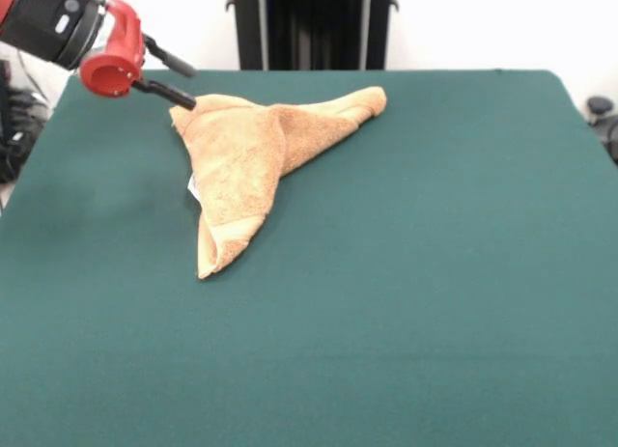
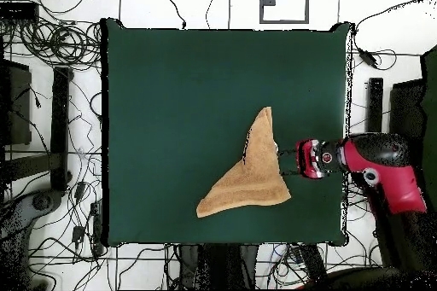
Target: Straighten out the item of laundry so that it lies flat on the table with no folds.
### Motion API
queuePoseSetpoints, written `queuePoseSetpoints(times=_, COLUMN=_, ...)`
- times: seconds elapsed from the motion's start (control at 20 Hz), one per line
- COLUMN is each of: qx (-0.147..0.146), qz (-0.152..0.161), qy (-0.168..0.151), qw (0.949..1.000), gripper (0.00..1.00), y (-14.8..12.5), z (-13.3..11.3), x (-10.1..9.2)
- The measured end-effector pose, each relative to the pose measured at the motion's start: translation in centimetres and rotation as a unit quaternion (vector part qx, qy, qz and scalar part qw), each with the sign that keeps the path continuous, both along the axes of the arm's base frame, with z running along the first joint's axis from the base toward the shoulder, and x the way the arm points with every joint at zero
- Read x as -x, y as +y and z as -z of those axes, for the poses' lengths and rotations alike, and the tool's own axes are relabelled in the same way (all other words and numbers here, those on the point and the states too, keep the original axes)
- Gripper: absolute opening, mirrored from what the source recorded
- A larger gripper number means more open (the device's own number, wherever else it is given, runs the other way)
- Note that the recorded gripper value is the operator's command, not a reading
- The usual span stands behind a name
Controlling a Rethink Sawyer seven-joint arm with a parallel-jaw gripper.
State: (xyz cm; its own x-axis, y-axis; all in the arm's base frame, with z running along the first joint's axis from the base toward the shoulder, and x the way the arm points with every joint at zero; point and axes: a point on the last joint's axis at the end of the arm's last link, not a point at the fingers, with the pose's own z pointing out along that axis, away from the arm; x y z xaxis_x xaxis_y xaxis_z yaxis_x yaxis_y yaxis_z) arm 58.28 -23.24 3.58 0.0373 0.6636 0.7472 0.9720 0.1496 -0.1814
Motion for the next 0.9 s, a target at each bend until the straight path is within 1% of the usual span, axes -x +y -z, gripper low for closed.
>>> queuePoseSetpoints(times=0.3, qx=0.009, qz=0.006, qy=-0.002, qw=0.9999, gripper=1.0, y=0.1, z=1.6, x=0.1)
queuePoseSetpoints(times=0.35, qx=0.009, qz=0.009, qy=0.0, qw=0.9999, gripper=1.0, y=0.1, z=2.5, x=0.4)
queuePoseSetpoints(times=0.45, qx=0.006, qz=0.012, qy=0.004, qw=0.9999, gripper=1.0, y=0.1, z=3.4, x=0.8)
queuePoseSetpoints(times=0.55, qx=-0.003, qz=0.019, qy=0.012, qw=0.9997, gripper=1.0, y=0.1, z=4.9, x=1.7)
queuePoseSetpoints(times=0.9, qx=-0.016, qz=0.038, qy=0.028, qw=0.9988, gripper=1.0, y=-0.6, z=7.2, x=3.7)
